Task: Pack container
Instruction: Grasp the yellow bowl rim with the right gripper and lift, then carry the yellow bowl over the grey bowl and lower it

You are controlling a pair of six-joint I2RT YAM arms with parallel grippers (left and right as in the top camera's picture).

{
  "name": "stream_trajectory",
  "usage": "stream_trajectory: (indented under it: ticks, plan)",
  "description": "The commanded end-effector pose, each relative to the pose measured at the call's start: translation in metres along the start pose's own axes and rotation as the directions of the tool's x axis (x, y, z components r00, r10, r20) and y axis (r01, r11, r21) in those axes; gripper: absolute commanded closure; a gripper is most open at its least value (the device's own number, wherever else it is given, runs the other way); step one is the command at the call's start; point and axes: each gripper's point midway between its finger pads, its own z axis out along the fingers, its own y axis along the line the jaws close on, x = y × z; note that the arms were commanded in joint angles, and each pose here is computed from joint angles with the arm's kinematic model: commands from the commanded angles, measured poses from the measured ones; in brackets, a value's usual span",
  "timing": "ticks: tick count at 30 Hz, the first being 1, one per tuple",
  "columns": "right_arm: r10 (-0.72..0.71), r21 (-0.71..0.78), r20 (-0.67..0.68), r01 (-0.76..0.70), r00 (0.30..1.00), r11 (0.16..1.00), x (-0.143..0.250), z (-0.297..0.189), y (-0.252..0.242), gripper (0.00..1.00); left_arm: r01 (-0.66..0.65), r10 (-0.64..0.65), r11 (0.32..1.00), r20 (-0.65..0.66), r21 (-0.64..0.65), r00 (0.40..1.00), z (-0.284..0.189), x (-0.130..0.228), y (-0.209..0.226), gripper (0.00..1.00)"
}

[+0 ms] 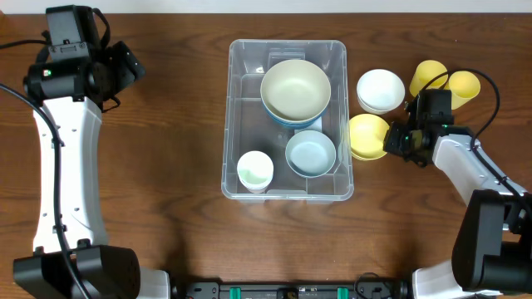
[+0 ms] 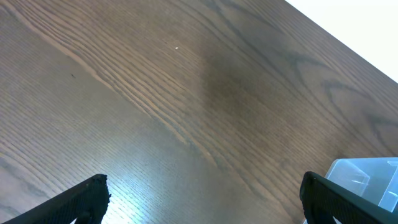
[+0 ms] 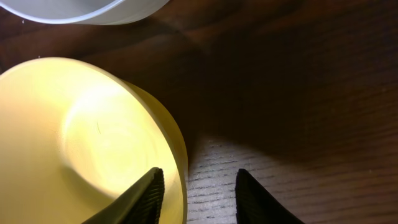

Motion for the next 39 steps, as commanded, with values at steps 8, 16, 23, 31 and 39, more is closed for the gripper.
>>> stream_trajectory:
  ticks: [8,16,23,31,39]
  plan:
    - [0.019,-0.004,-0.019,-0.019,1.000,1.000,0.006,0.004,-0.003,0.53,0.000,0.000,1.000,0.005,-0.018,1.000,0.002,-0.003,0.003,0.02]
    - [0.012,-0.010,-0.004,-0.012,1.000,1.000,0.012,0.013,-0.004,0.55,0.000,0.000,1.000,0.005,-0.018,1.000,0.002,-0.003,0.003,0.02]
    - [0.011,-0.017,0.008,-0.011,1.000,1.000,0.007,0.010,-0.002,0.96,0.000,0.000,1.000,0.005,-0.018,1.000,0.002,-0.003,0.003,0.02]
    - [0.034,-0.002,0.016,-0.034,0.999,0.999,-0.013,-0.017,-0.004,0.99,0.000,0.000,1.000,0.005,-0.018,1.000,0.002,-0.003,0.003,0.02]
    - [0.014,0.031,0.081,-0.017,0.997,0.999,-0.034,-0.088,-0.003,0.99,0.000,0.000,1.000,0.005,-0.018,1.000,0.002,-0.003,0.003,0.02]
